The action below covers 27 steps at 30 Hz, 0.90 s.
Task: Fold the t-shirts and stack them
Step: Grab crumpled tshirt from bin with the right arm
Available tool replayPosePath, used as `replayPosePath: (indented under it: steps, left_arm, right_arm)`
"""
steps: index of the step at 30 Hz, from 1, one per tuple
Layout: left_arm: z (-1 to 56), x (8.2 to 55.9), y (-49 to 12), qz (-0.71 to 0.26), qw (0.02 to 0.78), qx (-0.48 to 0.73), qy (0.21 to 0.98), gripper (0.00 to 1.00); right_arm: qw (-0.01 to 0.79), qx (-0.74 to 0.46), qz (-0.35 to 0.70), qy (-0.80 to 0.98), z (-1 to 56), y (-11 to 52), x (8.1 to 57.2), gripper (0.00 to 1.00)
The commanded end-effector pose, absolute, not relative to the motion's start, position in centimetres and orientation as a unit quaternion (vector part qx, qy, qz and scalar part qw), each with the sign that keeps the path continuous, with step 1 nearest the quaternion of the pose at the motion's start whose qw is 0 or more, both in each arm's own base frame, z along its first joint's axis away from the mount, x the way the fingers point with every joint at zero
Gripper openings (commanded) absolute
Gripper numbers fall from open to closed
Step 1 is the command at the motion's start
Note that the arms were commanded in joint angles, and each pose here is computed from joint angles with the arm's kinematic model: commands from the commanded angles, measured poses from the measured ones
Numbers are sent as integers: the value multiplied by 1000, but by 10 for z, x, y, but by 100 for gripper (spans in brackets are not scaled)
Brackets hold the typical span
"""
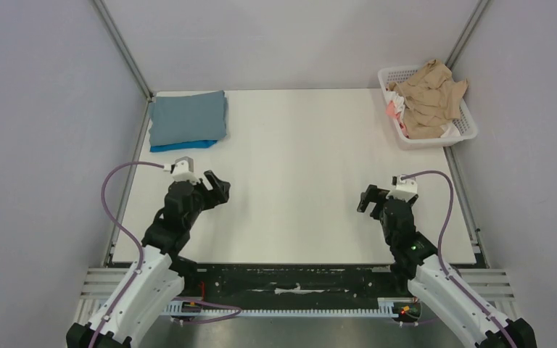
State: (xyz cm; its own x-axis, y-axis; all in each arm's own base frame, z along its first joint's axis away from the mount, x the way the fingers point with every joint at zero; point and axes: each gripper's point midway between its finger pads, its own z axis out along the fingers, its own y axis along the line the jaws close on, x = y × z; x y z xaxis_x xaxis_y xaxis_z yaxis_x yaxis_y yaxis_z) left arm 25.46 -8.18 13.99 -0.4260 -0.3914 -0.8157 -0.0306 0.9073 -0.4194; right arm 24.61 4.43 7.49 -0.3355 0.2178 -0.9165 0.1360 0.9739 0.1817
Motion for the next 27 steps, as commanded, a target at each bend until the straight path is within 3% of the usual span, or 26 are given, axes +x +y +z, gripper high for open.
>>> replayPosePath:
  steps: [1, 6, 13, 18, 27]
  left_arm:
    - [153, 260, -94, -209, 529, -126, 813, 86]
    - [154, 264, -90, -194, 528, -133, 816, 86]
    - [153, 267, -86, -188, 531, -145, 814, 86]
    - [153, 267, -76, -161, 532, -159, 816, 86]
    - [141, 270, -77, -157, 521, -161, 823, 86]
  right_arm:
    - [613, 118, 45, 780, 132, 49, 268, 98]
    - [644, 146, -10, 751, 231, 42, 319, 98]
    - [615, 153, -83, 769, 304, 0, 416, 98]
    - [610, 187, -85, 765, 316, -53, 472, 98]
    - [564, 237, -107, 783, 266, -149, 558, 98]
